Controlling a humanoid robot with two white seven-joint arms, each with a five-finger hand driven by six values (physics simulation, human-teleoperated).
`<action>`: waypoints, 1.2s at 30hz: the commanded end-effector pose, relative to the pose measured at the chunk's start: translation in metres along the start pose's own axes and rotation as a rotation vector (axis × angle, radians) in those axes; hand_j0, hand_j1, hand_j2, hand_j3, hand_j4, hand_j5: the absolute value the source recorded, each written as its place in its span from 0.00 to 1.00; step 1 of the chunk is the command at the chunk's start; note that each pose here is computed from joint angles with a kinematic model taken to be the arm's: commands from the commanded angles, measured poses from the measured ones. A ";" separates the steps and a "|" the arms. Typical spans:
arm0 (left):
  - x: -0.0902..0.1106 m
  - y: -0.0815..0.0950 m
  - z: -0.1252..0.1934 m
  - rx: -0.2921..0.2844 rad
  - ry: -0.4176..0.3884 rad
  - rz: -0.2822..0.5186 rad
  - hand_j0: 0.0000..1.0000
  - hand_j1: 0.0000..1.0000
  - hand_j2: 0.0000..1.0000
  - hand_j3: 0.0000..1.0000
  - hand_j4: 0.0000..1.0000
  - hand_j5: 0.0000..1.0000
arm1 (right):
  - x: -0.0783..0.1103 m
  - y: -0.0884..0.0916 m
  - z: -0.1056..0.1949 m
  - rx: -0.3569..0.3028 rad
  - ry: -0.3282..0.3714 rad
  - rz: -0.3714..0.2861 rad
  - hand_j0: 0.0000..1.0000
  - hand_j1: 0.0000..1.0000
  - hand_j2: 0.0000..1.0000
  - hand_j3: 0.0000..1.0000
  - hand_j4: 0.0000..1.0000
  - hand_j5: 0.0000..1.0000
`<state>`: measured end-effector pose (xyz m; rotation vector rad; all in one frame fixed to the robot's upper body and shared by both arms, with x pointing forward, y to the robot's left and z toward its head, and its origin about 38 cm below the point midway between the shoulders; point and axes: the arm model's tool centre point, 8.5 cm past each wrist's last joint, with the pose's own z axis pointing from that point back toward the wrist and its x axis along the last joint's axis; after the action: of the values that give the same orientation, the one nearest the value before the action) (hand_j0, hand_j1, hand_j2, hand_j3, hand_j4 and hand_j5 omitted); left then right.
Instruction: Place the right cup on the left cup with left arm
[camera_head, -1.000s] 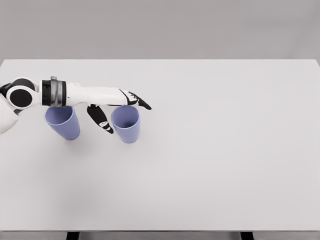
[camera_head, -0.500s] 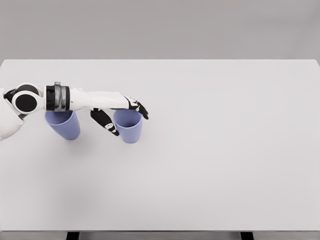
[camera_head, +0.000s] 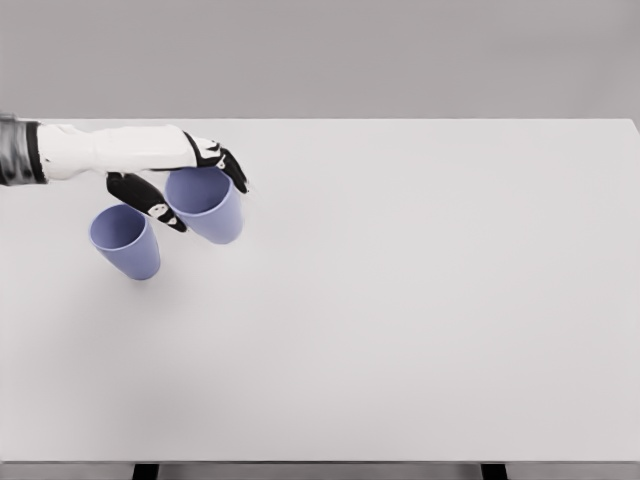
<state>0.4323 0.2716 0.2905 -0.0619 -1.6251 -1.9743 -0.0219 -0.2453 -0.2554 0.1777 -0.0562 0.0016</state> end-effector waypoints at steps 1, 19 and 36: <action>0.013 0.011 0.029 0.029 0.008 0.000 0.54 0.54 0.54 0.54 0.54 0.54 | 0.000 0.000 0.000 0.001 0.000 0.002 1.00 1.00 1.00 1.00 1.00 1.00; -0.002 0.019 0.129 0.069 0.242 0.047 0.55 0.55 0.55 0.55 0.55 0.55 | 0.000 0.000 0.000 0.001 0.000 0.002 1.00 1.00 1.00 1.00 1.00 1.00; -0.028 -0.002 0.122 0.063 0.268 0.109 0.56 0.56 0.56 0.56 0.56 0.56 | 0.000 0.000 0.000 0.001 0.000 0.002 1.00 1.00 1.00 1.00 1.00 1.00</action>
<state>0.4154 0.3912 0.3097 0.1284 -1.4776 -1.7777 -0.0219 -0.2453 -0.2554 0.1778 -0.0561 0.0022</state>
